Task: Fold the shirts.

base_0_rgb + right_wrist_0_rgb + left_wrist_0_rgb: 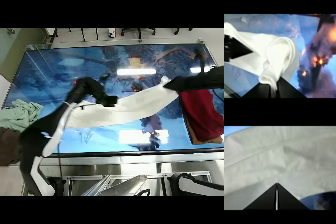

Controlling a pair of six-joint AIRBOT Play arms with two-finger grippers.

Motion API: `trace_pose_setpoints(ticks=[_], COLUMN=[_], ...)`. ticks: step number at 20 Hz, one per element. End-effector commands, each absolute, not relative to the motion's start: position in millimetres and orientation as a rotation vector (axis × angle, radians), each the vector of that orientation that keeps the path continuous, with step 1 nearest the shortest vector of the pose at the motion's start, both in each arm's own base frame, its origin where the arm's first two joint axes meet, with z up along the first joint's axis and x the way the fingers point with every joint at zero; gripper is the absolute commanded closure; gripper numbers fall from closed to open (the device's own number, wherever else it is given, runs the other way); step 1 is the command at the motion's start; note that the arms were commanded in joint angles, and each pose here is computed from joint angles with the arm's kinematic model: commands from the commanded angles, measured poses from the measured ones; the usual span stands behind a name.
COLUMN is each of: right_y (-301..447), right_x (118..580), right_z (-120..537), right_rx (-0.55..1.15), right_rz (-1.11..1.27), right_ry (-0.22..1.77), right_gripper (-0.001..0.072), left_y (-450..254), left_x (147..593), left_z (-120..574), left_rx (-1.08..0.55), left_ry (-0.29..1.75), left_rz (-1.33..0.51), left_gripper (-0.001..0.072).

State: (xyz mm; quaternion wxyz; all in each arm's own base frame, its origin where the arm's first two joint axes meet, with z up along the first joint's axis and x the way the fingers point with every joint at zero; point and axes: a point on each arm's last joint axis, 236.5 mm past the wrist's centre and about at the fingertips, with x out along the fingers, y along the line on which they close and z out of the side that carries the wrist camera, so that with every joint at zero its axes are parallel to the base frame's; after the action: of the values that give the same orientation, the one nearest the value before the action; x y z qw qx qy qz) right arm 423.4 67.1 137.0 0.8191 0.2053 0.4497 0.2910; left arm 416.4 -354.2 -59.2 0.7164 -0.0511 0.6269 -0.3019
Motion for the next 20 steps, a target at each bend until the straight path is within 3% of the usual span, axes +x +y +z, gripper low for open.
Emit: trace_pose_setpoints(ticks=[1,6,9,14,17,20], right_y=[76.4,86.1,87.5,89.5,117.1,192.5], right_x=[398.6,379.9,374.2,373.8,381.6,397.3], right_z=[202.1,223.2,218.7,197.2,180.9,168.7], right_rx=[0.396,0.409,0.408,0.471,0.513,0.550], right_rz=[0.652,0.684,0.695,0.676,0.687,0.721], right_ry=[0.905,0.908,0.938,0.992,0.997,0.956], right_gripper=[0.0691,0.0691,0.0690,0.0691,0.0690,0.0690], left_y=[-426.1,-486.8,-470.2,-360.5,-263.7,-178.5], left_x=[398.0,376.5,384.0,401.3,413.2,404.1], left_z=[-97.0,-100.2,-72.4,51.3,138.5,215.5], left_rx=[-0.087,-0.251,-0.314,-0.240,-0.169,-0.120], left_ry=[1.368,1.439,1.454,1.402,1.254,1.080], left_rz=[-0.725,-0.843,-0.864,-0.918,-0.780,-0.602], left_gripper=[0.0690,0.0690,0.0690,0.0690,0.0690,0.0690])
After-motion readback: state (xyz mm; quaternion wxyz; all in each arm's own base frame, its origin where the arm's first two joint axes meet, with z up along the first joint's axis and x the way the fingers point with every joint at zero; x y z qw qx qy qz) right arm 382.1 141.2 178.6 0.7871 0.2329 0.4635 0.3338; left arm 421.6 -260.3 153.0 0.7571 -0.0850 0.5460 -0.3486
